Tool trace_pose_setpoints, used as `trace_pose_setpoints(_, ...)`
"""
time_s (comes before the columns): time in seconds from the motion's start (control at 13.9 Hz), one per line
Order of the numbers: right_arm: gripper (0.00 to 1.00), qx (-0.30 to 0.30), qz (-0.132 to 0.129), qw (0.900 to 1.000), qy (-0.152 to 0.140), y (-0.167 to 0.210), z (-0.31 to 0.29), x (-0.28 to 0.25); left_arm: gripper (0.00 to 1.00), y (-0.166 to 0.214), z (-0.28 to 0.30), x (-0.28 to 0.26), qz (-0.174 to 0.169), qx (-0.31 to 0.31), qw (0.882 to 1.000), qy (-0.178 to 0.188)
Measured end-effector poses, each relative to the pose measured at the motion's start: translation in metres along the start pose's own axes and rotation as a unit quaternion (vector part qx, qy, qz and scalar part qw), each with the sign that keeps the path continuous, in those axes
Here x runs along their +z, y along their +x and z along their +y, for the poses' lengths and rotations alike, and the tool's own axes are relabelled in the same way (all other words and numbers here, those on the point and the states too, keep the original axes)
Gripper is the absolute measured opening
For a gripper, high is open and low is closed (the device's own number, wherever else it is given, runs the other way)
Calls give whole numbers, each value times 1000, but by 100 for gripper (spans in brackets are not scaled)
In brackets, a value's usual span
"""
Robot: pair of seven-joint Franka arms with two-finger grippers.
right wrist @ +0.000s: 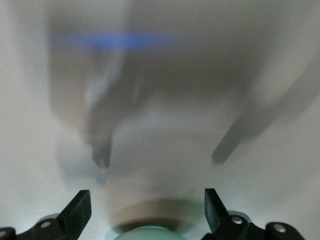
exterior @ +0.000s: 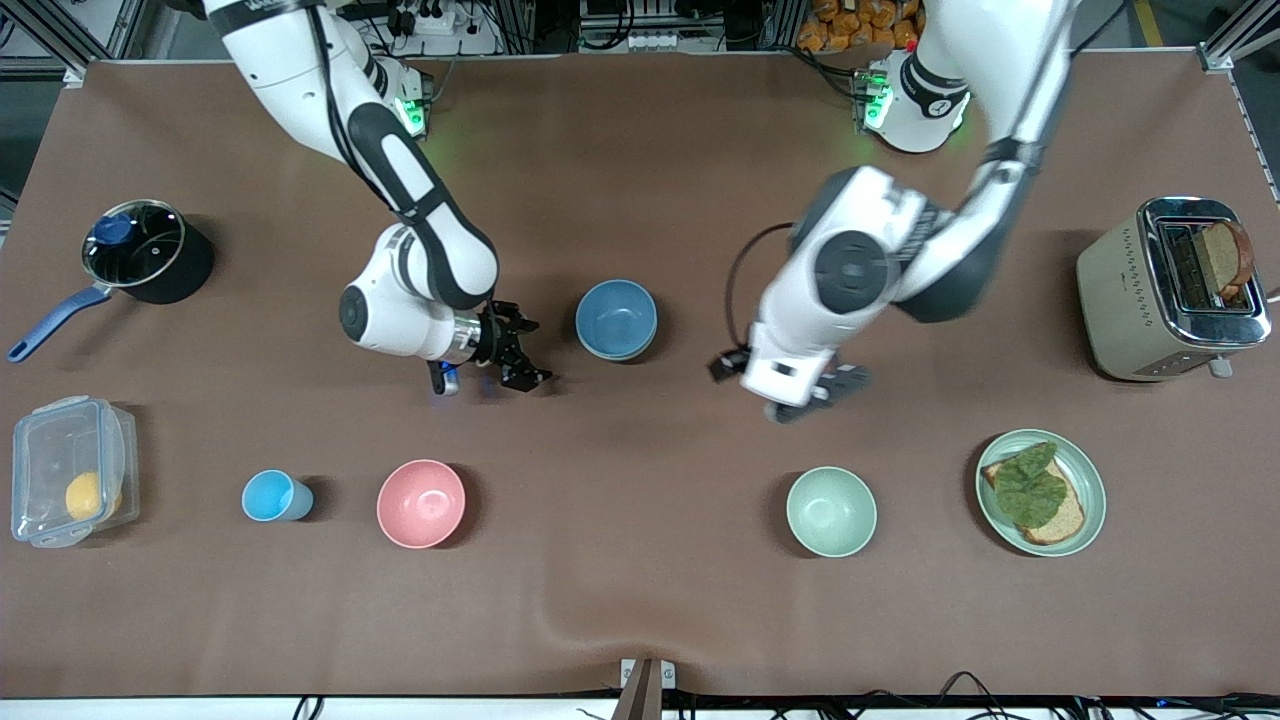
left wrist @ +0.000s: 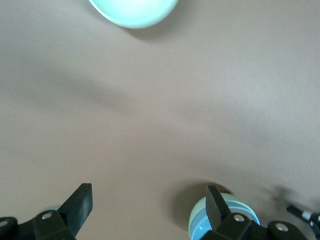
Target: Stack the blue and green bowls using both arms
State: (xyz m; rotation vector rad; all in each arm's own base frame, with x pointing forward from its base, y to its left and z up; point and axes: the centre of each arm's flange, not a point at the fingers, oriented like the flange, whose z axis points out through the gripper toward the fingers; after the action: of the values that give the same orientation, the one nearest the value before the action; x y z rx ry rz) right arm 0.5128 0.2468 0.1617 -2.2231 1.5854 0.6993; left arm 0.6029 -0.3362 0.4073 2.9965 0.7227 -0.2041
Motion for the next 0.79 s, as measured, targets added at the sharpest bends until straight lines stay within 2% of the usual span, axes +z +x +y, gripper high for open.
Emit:
trace_pose_setpoints(0.14, 100, -13, -7, 999, -46, 21, 5, -23, 100, 36, -26, -30, 11, -10, 1000, -13)
trace_pose_setpoints(0.29, 100, -25, -12, 997, -79, 45, 12, -57, 100, 64, -56, -63, 26, 3, 999, -26)
trace_pose_setpoints(0.58, 100, -60, -38, 992, -105, 93, 33, -120, 100, 97, -119, -107, 30, 43, 998, -21)
trace_pose_setpoints(0.79, 100, -83, -22, 987, -134, 110, 45, -146, 100, 94, -135, -100, 0, 79, 997, 19)
